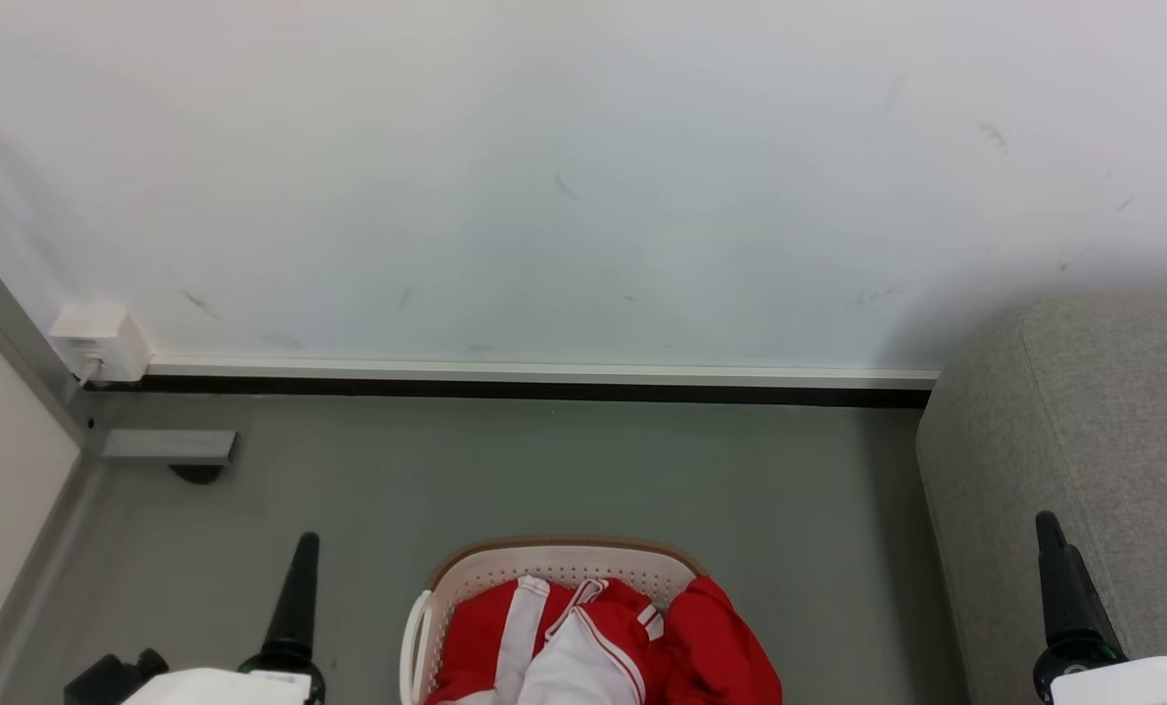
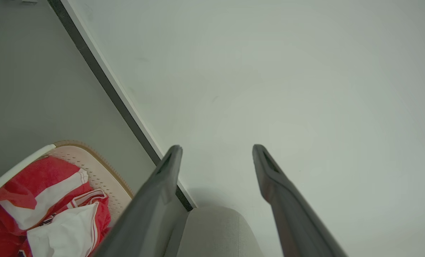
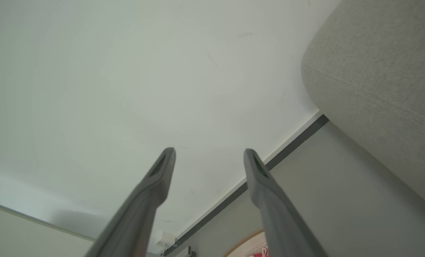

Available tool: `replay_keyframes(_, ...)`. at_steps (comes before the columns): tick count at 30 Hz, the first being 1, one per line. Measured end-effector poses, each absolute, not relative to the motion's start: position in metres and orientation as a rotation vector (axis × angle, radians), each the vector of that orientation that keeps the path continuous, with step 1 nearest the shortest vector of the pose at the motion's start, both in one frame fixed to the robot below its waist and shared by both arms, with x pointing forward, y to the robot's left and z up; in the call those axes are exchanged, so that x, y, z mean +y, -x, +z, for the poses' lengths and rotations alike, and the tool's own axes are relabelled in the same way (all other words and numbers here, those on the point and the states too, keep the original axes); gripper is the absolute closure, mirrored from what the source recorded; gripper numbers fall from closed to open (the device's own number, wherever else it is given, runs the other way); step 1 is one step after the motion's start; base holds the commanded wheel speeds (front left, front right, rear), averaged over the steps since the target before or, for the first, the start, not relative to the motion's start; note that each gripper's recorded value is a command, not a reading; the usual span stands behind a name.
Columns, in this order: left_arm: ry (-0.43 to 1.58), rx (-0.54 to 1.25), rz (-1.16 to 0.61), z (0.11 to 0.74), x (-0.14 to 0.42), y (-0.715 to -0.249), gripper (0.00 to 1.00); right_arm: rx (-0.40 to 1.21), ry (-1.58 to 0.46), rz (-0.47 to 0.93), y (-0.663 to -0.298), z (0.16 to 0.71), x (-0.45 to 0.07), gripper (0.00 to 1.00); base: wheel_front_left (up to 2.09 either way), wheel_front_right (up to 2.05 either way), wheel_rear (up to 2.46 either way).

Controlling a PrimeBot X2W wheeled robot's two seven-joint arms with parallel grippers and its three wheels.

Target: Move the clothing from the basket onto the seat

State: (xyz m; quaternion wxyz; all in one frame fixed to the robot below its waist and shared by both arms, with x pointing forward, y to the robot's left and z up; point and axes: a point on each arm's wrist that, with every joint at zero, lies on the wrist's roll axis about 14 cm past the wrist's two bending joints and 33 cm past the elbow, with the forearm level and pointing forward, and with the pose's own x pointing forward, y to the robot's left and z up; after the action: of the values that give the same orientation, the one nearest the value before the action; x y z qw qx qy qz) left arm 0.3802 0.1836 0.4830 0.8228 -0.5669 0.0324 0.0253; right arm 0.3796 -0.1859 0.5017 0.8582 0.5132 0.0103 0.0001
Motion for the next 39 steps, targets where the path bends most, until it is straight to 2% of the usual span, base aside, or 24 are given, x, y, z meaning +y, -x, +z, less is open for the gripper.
replay_keyframes(22, 0.65, 0.055, 0.008, 0.497, 0.173, -0.382, 0.0, 0.031, -0.581, 0.077, -0.378, 0.501, -0.175, 0.0, 0.0, 0.0, 0.0)
replay_keyframes(39, 0.385, 0.036, -0.002, 0.5, 0.174, -0.38, 0.0, 0.02, -0.386, 0.089, -0.377, 0.498, -0.173, 0.0, 0.0, 0.0, 0.0)
